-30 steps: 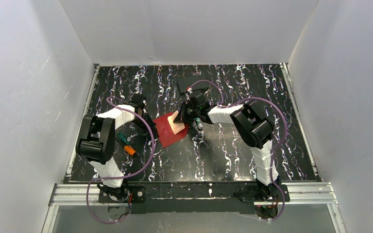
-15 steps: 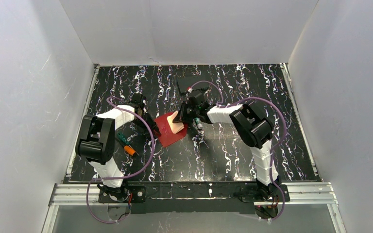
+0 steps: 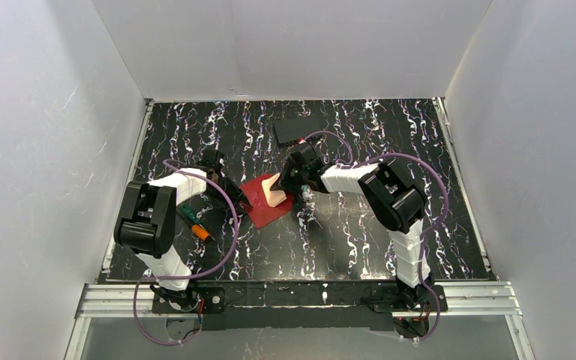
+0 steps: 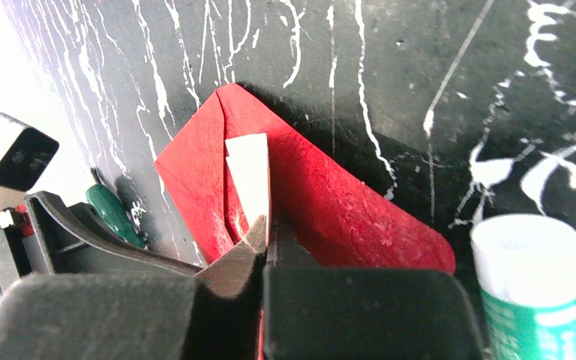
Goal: Place the letter into the envelope and seal it
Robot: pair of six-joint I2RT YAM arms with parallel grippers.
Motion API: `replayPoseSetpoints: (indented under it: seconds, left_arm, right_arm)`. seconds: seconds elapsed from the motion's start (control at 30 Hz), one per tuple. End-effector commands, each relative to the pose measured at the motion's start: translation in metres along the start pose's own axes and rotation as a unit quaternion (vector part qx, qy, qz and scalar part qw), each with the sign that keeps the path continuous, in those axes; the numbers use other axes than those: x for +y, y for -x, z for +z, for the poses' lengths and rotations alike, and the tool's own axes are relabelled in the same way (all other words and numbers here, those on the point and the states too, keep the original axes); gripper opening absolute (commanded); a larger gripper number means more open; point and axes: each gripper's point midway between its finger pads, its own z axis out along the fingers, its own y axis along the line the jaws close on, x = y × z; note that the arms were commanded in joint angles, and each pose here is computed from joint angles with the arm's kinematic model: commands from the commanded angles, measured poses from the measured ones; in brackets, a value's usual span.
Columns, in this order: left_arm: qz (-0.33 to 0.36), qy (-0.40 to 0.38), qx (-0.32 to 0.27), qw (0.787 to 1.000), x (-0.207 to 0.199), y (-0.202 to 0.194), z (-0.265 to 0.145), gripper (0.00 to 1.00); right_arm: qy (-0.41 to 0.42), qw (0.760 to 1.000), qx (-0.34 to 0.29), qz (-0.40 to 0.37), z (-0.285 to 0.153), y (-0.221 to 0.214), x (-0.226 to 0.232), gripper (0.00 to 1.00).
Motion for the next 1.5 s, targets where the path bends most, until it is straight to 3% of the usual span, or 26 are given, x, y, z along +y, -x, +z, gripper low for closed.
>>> replayPoseSetpoints:
  seconds: [0.0, 0.7, 1.07, 1.47]
  left_arm:
    - [-0.05, -0.009, 0.007, 0.999, 0.002, -0.008, 0.008, 0.27]
    - [0.0, -0.01, 0.001, 1.0, -0.001, 0.0, 0.011, 0.33]
    - [0.028, 0.083, -0.008, 0.996, 0.029, 0.007, 0.009, 0.29]
    - [0.068, 0.063, 0.02, 0.995, 0.008, 0.012, 0.007, 0.38]
  right_arm:
    - [-0.037, 0.999, -0.007, 0.017, -0.005, -0.015, -0.011, 0.01]
    - [0.045, 0.996, 0.061, -0.048, 0.013, -0.044, 0.019, 0.02]
    - [0.005, 0.989, 0.011, -0.147, -0.015, -0.014, 0.029, 0.57]
    - [-0.032, 0.962, -0.02, -0.271, -0.036, 0.008, 0.024, 0.84]
